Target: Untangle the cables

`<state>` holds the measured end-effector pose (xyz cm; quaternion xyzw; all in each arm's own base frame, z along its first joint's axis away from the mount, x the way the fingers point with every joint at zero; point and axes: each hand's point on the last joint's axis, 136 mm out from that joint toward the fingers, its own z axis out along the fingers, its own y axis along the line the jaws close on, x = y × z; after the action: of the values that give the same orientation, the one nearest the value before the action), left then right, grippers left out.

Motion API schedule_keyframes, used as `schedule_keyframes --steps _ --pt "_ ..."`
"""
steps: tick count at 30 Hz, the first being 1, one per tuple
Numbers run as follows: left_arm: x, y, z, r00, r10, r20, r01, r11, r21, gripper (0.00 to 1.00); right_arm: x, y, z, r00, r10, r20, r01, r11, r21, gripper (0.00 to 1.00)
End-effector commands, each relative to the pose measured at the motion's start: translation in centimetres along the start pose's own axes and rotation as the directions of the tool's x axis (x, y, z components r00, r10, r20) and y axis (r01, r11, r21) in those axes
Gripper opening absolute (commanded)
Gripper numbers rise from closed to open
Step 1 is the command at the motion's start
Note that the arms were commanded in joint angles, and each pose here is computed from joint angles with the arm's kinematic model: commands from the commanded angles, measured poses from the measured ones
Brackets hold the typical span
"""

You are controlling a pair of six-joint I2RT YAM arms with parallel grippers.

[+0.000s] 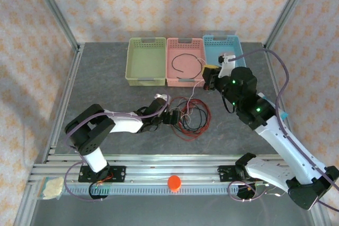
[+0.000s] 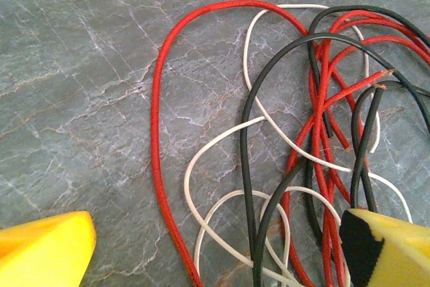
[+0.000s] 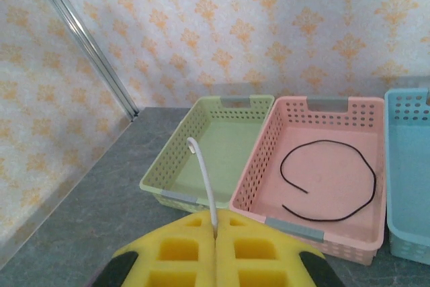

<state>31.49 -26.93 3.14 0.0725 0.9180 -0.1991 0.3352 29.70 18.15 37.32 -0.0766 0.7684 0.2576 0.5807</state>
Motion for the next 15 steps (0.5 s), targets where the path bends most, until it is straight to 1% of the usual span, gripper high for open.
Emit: schedule_keyframes --steps 1,8,15 --pt "2.1 1.7 1.1 0.998 0.022 -0.066 -0.027 0.997 -0.077 0.95 -2.9 0.8 -1.7 0.997 -0.015 0.077 0.016 1.000 -0.016 0.00" --pt "2.9 2.9 1.3 0.995 0.031 -0.098 -0.045 0.989 -0.144 0.96 -6.9 1.2 -3.7 0.984 -0.045 0.171 0.044 0.999 0.006 0.00" --pt "3.2 3.8 1.2 0.993 0.035 -0.111 -0.056 0.980 -0.191 0.96 -10.1 1.2 -5.7 0.966 -0.086 0.246 0.076 0.996 0.049 0.00"
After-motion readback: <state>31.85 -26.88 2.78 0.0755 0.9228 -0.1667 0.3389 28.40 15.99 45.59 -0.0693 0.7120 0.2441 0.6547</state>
